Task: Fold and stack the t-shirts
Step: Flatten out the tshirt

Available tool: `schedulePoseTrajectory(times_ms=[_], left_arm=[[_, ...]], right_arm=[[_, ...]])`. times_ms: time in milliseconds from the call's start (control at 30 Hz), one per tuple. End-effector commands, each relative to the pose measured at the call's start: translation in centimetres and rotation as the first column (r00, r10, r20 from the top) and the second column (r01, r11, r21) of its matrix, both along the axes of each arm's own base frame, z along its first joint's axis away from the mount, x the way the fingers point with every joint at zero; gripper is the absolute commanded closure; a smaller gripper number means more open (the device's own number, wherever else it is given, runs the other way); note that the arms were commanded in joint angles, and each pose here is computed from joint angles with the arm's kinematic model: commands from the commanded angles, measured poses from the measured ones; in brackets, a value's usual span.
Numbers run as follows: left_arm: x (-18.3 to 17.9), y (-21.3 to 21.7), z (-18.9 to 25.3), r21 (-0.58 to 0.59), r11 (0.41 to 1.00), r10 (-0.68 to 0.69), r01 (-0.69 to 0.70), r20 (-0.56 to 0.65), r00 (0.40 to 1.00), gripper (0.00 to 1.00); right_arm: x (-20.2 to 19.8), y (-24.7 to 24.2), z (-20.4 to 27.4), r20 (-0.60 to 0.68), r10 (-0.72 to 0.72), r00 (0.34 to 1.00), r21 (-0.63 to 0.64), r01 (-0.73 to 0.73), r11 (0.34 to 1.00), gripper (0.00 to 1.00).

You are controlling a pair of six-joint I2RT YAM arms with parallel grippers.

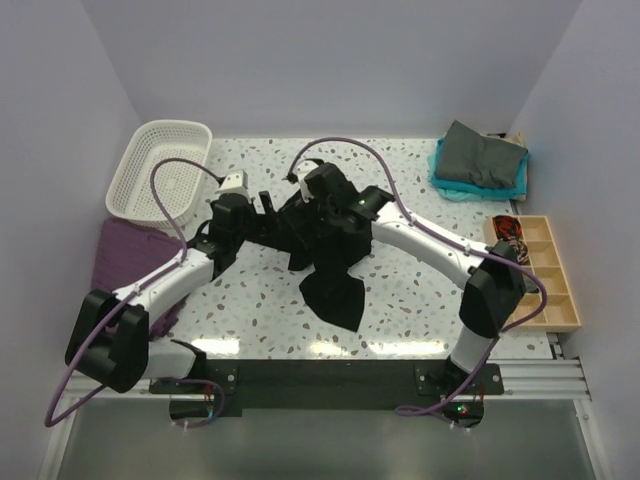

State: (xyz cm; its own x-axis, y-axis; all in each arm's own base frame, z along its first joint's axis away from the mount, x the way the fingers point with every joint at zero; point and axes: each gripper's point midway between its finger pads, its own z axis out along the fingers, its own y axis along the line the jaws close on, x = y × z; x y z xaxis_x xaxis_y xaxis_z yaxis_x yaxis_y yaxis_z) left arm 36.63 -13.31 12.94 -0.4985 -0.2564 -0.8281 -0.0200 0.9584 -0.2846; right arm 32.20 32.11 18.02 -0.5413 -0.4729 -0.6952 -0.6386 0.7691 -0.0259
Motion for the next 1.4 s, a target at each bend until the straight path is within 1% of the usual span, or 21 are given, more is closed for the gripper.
schedulePoseTrajectory(times_ms=[0,67,167,233,267,333,367,433,467,500,600,633,700,767,800,900,967,1000,1100,1200,1367], left_arm=[[0.6,-0.4,-0.5,-0.041,0.999,0.021,-0.02,0.011,1.0,0.0],[0.7,-0.9,-0.9,-0.052,0.999,0.004,-0.004,0.002,1.0,0.0],[0.9,-1.3,-1.4,-0.064,0.998,-0.015,0.014,-0.006,1.0,0.0],[1.0,-1.6,-1.6,-0.072,0.997,-0.028,0.027,-0.011,1.0,0.0],[1.0,-1.6,-1.8,-0.072,0.997,-0.03,0.029,-0.016,0.999,0.0],[1.0,-1.8,-2.0,-0.074,0.996,-0.044,0.042,-0.024,0.999,0.0],[1.0,-1.8,-2.1,-0.073,0.996,-0.047,0.045,-0.029,0.998,0.0],[1.0,-1.9,-2.3,-0.071,0.996,-0.057,0.055,-0.031,0.998,0.0],[0.9,-2.0,-2.4,-0.07,0.996,-0.062,0.06,-0.033,0.998,0.0],[1.0,-2.0,-2.4,-0.07,0.995,-0.074,0.071,-0.032,0.997,0.0],[1.1,-2.5,-2.5,-0.072,0.992,-0.103,0.1,-0.034,0.994,0.0],[1.2,-2.7,-2.7,-0.07,0.992,-0.112,0.11,-0.035,0.993,0.0],[1.5,-2.9,-2.7,-0.064,0.99,-0.129,0.127,-0.039,0.991,0.0],[1.9,-3.2,-2.8,-0.056,0.988,-0.143,0.14,-0.045,0.989,0.0],[2.0,-3.3,-2.9,-0.051,0.987,-0.153,0.15,-0.047,0.987,0.0],[3.0,-3.7,-2.9,-0.038,0.986,-0.162,0.16,-0.045,0.986,0.0],[3.9,-4.1,-3.2,-0.028,0.984,-0.175,0.174,-0.053,0.983,0.0],[4.0,-4.5,-3.4,-0.031,0.982,-0.188,0.186,-0.06,0.98,0.0],[5.0,-5.2,-4.8,-0.034,0.978,-0.208,0.206,-0.087,0.974,0.01],[4.8,-6.9,-6.2,-0.082,0.957,-0.287,0.28,-0.108,0.952,0.02],[4.2,-9.3,-7.8,-0.129,0.923,-0.377,0.363,-0.119,0.918,0.0]], right_arm=[[2.9,-0.7,0.3,0.144,-0.032,0.989,-0.185,0.058,0.981,0.01],[3.9,-1.6,-0.3,0.196,-0.065,0.978,-0.275,0.118,0.954,0.01],[4.8,-2.3,-2.0,0.199,-0.08,0.977,-0.362,0.149,0.92,0.04],[5.3,-2.8,-3.0,0.214,-0.101,0.972,-0.399,0.182,0.899,0.1],[5.4,-3.0,-3.4,0.212,-0.106,0.972,-0.415,0.188,0.89,0.24],[5.8,-3.6,-3.9,0.215,-0.134,0.967,-0.428,0.217,0.877,0.34],[5.6,-4.0,-4.2,0.198,-0.141,0.97,-0.437,0.216,0.873,0.48],[6.0,-4.9,-4.1,0.189,-0.178,0.966,-0.425,0.244,0.872,0.68],[5.9,-5.3,-3.8,0.184,-0.18,0.966,-0.429,0.244,0.87,0.94],[5.6,-5.6,-3.6,0.182,-0.213,0.96,-0.401,0.27,0.875,1.0],[5.0,-7.1,0.5,0.256,-0.251,0.934,-0.307,0.324,0.895,1.0],[4.8,-8.8,4.0,0.315,-0.304,0.899,-0.239,0.385,0.891,1.0],[4.2,-11.5,5.4,0.337,-0.379,0.862,-0.194,0.458,0.868,1.0],[3.8,-16.2,8.3,0.364,-0.484,0.796,-0.116,0.554,0.824,1.0],[3.8,-18.9,7.8,0.354,-0.537,0.766,-0.118,0.606,0.786,1.0],[2.9,-23.4,7.2,0.337,-0.612,0.715,-0.119,0.678,0.726,1.0],[2.4,-24.6,5.0,0.292,-0.628,0.721,-0.157,0.684,0.712,1.0],[2.3,-25.4,4.1,0.273,-0.654,0.706,-0.164,0.704,0.691,1.0],[1.9,-26.1,0.8,0.222,-0.67,0.709,-0.22,0.705,0.674,1.0],[2.0,-25.9,-1.1,0.194,-0.67,0.717,-0.238,0.697,0.677,1.0],[2.3,-26.3,-1.8,0.191,-0.684,0.704,-0.251,0.709,0.659,1.0]])
